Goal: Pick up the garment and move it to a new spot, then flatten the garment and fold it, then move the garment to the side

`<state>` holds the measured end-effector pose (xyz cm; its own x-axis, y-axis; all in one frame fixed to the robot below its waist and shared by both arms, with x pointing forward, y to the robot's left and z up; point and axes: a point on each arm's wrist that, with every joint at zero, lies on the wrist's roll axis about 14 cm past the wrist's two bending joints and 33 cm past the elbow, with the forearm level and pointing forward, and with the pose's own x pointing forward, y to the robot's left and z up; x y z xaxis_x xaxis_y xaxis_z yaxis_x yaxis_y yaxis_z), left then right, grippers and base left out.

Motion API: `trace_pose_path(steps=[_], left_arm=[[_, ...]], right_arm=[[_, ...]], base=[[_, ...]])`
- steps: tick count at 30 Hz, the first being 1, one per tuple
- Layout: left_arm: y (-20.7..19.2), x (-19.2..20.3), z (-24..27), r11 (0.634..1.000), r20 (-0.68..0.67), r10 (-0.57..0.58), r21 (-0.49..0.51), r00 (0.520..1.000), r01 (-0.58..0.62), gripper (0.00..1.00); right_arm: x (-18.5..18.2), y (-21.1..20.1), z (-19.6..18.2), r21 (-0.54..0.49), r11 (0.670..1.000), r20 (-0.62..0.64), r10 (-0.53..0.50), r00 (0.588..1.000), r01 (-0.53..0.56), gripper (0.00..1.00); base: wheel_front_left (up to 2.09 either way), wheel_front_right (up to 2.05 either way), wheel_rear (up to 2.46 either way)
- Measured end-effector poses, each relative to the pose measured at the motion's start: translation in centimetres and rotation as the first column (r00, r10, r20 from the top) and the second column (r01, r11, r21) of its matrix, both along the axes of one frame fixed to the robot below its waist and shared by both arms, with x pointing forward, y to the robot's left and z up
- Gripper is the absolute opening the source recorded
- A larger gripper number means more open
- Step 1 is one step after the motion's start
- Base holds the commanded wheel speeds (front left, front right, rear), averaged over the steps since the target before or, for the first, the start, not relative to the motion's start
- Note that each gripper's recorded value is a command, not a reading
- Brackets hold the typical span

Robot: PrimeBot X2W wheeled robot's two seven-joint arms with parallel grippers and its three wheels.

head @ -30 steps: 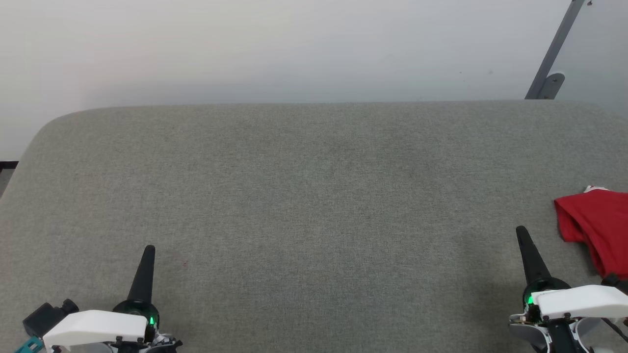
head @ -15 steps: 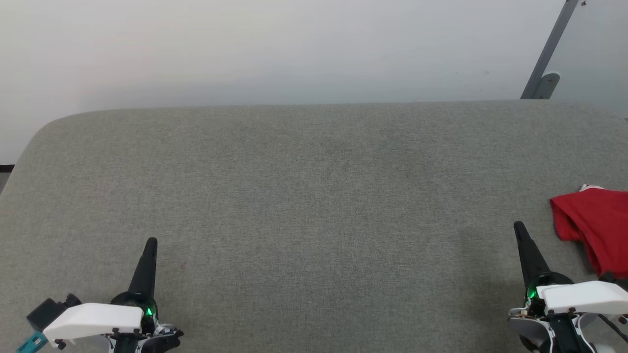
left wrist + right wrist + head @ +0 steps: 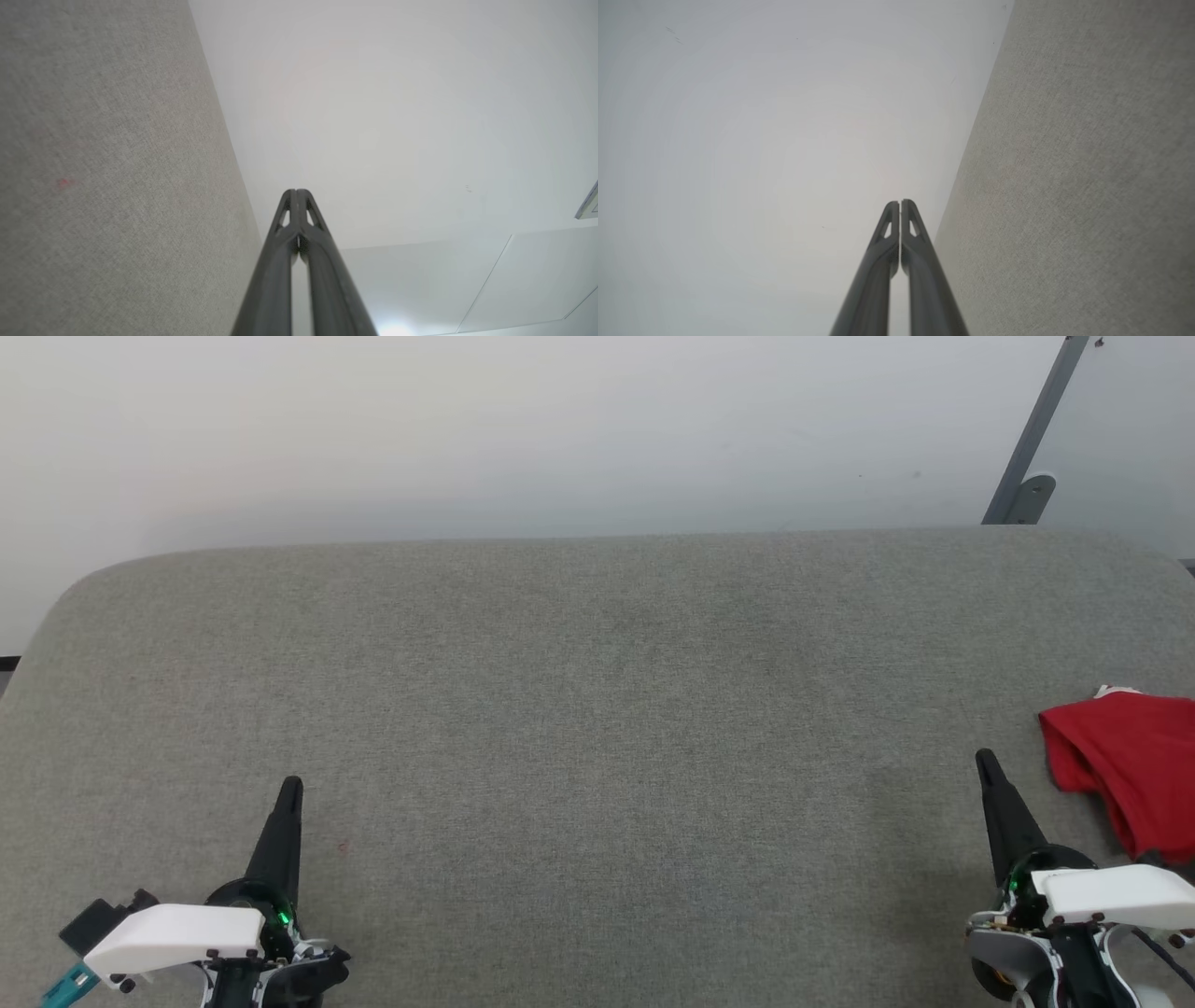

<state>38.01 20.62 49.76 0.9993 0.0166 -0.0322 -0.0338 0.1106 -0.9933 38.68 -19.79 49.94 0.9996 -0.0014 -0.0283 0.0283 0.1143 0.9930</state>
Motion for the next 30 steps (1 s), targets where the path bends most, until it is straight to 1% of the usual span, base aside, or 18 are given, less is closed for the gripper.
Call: trace_pose_path(steps=[18, 30], left_arm=[[-0.65, 0.72, 0.62, 0.994, 0.023, -0.013, -0.111, 1.0, 0.016, 0.0], [-0.64, 0.75, 0.66, 0.993, 0.025, -0.013, -0.115, 1.0, 0.015, 0.0]], right_arm=[[0.11, -0.19, 0.55, 0.116, 0.993, 0.021, -0.002, 1.0, 0.0, 0.0], [0.16, -0.2, 0.59, 0.118, 0.993, 0.022, -0.002, 1.0, 0.0, 0.0]], base=[[0.0, 0.0, 0.0], [0.0, 0.0, 0.0]])
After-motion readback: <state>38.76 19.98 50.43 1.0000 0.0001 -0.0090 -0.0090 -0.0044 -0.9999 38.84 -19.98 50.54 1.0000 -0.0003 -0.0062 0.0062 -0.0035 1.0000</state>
